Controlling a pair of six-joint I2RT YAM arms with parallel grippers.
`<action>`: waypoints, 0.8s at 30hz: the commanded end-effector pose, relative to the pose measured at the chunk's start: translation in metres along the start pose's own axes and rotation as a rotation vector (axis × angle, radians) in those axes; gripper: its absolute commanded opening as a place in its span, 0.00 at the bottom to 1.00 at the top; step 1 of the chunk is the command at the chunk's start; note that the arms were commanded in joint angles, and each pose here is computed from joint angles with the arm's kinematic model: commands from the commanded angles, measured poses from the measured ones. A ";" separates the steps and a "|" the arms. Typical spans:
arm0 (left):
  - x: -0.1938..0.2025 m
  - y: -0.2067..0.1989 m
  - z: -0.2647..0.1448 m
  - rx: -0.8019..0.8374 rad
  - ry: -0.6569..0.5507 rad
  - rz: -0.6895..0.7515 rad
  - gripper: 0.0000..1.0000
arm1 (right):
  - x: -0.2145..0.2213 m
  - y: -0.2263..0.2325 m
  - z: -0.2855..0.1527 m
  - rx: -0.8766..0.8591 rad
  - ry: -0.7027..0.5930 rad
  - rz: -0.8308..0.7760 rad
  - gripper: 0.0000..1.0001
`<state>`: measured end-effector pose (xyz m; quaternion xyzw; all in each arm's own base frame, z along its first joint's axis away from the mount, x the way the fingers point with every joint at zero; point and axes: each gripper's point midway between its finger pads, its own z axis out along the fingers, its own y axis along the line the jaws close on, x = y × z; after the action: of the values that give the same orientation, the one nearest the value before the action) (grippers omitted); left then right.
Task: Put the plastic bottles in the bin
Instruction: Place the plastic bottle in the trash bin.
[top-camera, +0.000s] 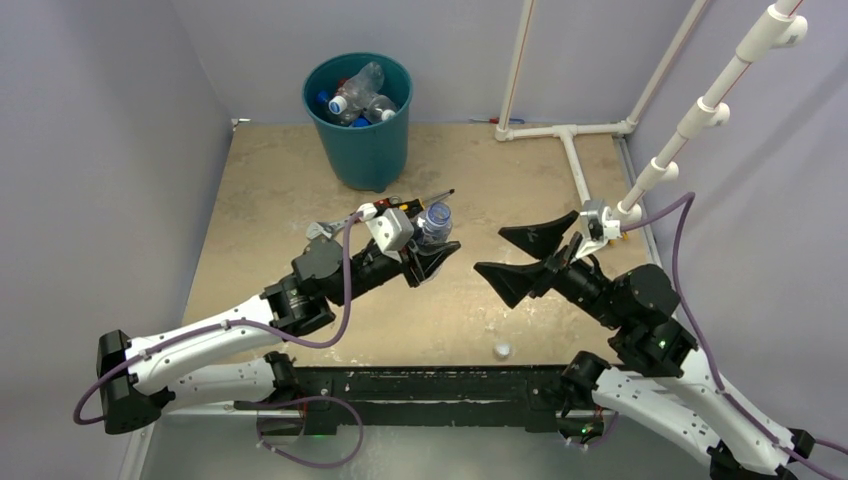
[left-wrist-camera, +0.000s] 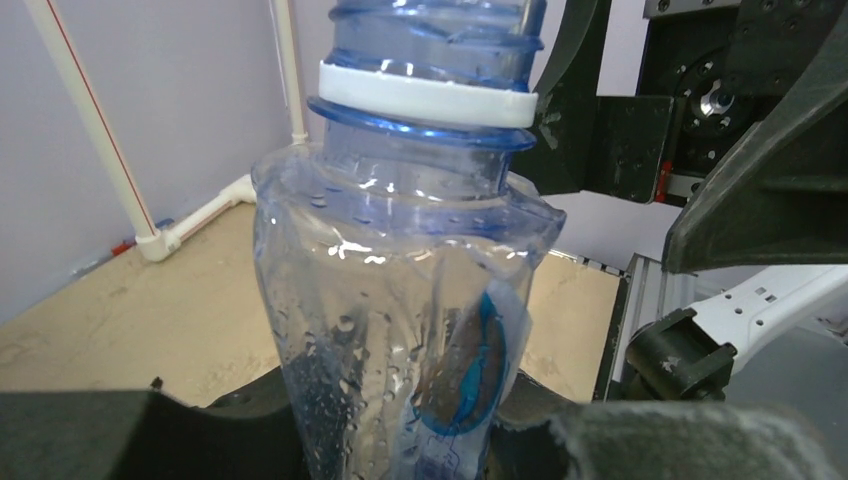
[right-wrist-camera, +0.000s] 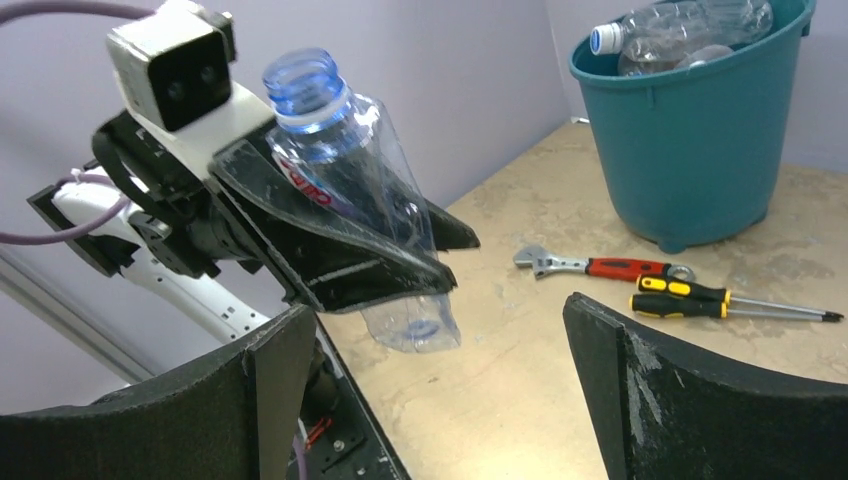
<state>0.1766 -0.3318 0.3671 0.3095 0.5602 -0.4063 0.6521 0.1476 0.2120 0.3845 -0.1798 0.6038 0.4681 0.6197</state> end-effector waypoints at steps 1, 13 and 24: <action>-0.012 -0.004 -0.001 0.010 -0.054 -0.063 0.01 | -0.022 0.010 0.000 -0.042 -0.083 -0.009 0.99; 0.041 0.008 -0.025 -0.055 0.103 -0.068 0.01 | 0.006 -0.020 -0.004 0.111 -0.008 0.053 0.91; 0.058 -0.007 -0.048 0.008 0.101 -0.172 0.04 | -0.007 0.012 -0.006 -0.062 -0.091 0.128 0.89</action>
<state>0.1557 -0.2962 0.2875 0.2911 0.6300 -0.4130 0.5898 0.1526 0.2025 0.3348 -0.1163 0.6532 0.4671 0.5845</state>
